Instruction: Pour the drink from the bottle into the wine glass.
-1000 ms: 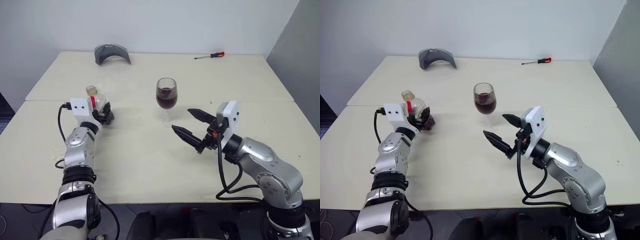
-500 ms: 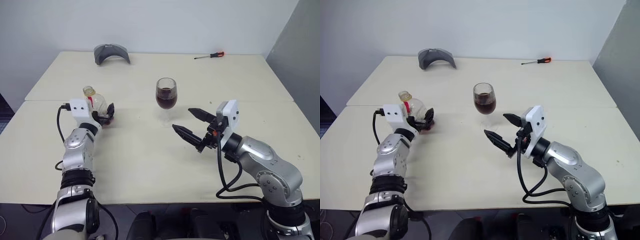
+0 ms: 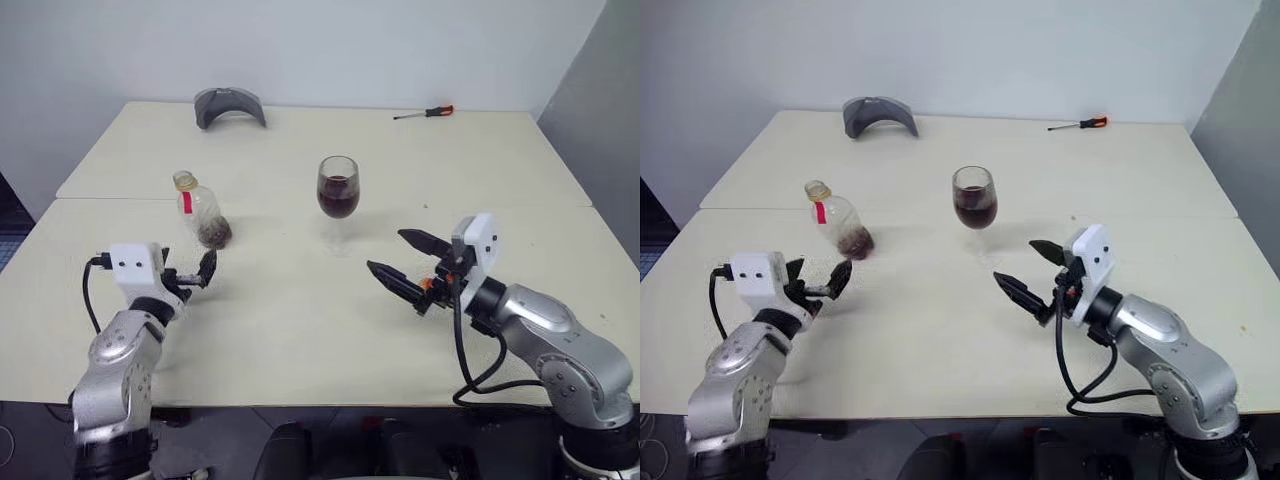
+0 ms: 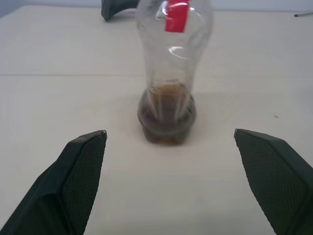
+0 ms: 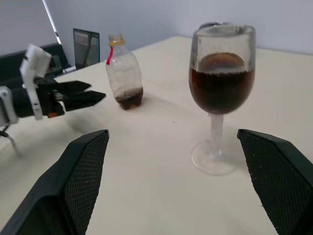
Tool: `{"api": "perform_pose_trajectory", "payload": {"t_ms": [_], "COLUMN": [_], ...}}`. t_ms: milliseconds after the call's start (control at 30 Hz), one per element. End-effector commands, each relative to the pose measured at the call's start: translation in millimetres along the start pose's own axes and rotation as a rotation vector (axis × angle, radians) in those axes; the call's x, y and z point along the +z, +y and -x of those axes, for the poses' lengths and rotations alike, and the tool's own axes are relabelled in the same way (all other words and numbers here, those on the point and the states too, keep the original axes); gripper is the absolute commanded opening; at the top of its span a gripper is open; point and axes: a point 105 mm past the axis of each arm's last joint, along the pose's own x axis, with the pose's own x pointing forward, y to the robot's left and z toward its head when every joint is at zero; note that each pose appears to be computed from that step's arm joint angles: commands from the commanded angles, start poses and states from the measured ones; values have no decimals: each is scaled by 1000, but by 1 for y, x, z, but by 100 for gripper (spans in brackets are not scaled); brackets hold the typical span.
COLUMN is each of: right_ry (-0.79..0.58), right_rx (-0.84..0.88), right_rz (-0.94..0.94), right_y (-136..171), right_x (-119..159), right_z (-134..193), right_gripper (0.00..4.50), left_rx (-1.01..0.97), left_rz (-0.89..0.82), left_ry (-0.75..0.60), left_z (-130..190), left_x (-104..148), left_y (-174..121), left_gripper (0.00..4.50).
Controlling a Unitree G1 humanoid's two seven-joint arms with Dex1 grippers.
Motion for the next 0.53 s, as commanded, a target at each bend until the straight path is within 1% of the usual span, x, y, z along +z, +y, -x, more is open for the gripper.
{"api": "perform_pose_trajectory", "payload": {"t_ms": [33,100,200,367,433,533], "right_ry": [-26,4,21,100,111,97], "right_rx": [-91,-238,-397,-656,-736,-788], "right_rz": [63,89,111,161,157,134], "right_y": [-8,-20,-26,-35,-39,-41], "right_x": [8,-1,-11,-38,-44,-45], "right_z": [13,20,27,39,44,48], "right_gripper": [450,450,450,450,450,450], "left_rx": [-41,-33,-13,40,47,43], "left_rz": [-3,-11,-30,-51,-54,-43], "left_ry": [-33,-18,-7,11,11,4], "left_z": [18,27,31,31,33,34], "left_x": [18,19,19,8,4,2], "left_y": [-21,-29,-37,-46,-49,-55], "left_gripper": [448,448,448,448,448,448]}}
